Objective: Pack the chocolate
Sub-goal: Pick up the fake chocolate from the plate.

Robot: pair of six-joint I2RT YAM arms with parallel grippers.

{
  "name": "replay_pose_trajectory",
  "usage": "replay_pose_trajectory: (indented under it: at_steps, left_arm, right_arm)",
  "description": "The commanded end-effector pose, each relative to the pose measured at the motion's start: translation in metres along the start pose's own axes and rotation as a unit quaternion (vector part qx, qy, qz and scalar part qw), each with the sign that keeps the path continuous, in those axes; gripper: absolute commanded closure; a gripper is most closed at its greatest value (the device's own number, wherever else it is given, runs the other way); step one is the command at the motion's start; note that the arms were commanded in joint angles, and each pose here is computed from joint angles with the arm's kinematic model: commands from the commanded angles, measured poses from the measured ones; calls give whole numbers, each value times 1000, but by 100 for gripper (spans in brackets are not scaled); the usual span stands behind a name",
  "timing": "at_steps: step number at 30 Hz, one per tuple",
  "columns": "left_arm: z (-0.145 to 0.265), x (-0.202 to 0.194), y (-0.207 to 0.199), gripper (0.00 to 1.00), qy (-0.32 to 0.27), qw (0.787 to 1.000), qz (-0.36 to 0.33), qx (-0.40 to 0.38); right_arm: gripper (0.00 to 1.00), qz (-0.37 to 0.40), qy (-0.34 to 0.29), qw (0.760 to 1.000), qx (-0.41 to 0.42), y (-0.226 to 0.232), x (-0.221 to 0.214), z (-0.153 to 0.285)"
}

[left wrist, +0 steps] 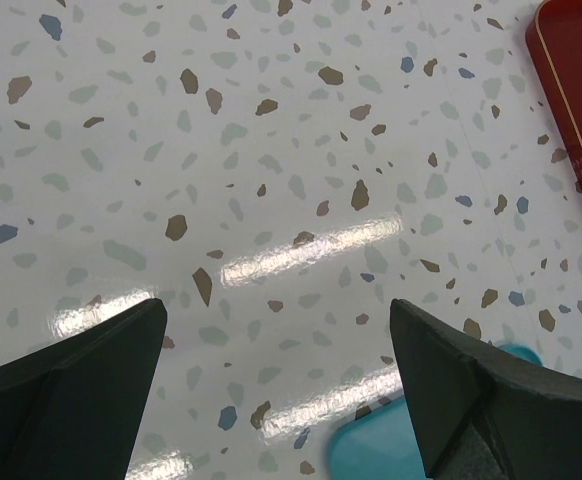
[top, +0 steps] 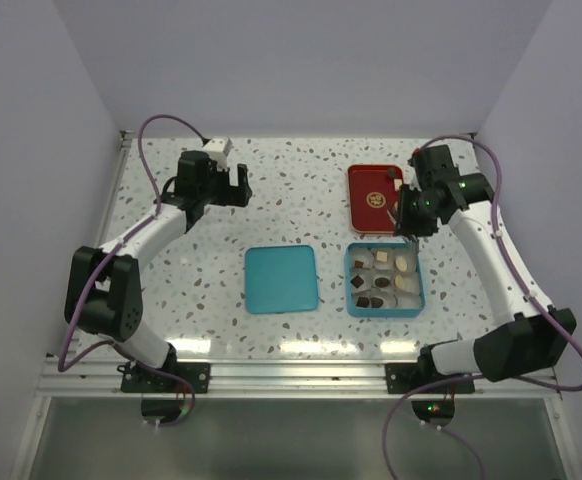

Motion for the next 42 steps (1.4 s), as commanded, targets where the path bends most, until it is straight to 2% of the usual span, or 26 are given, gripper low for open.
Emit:
replay_pose_trajectory:
  at_steps: [1,13,15,27,34,42]
  left_arm:
    - [10,29,-6,0,-53,999,-3,-10]
    - [10,28,-6,0,-51,999,-5,-10]
    - [11,28,-6,0,-50,999,-5,-7]
    - [11,26,-6,0,-48,999,-5,-8]
    - [11,26,-6,0,-49,999,-4,-9]
    - [12,25,-6,0,-48,999,-4,-10]
  right_arm:
    - [68,-6,-72,997,26,11,44,-14]
    - [68,-7,-92,996,-9,-7,106,-80]
    - [68,0,-76,997,-25,-11,106,-88]
    - [65,7,-63,995,-78,-33,84,-87]
    - [61,6,-51,997,-63,-31,77,-90]
    - [60,0,-36,998,-46,-28,67,-97]
Point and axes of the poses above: each gripper's point midway between its finger pads, its own z axis back along the fingers, its own y axis along the line the jaws close on, x = y × z, the point moved 5 cm from there along z, back along the fingers, and after that the axes turned 5 degrees about -z, right-handed, at the moved point
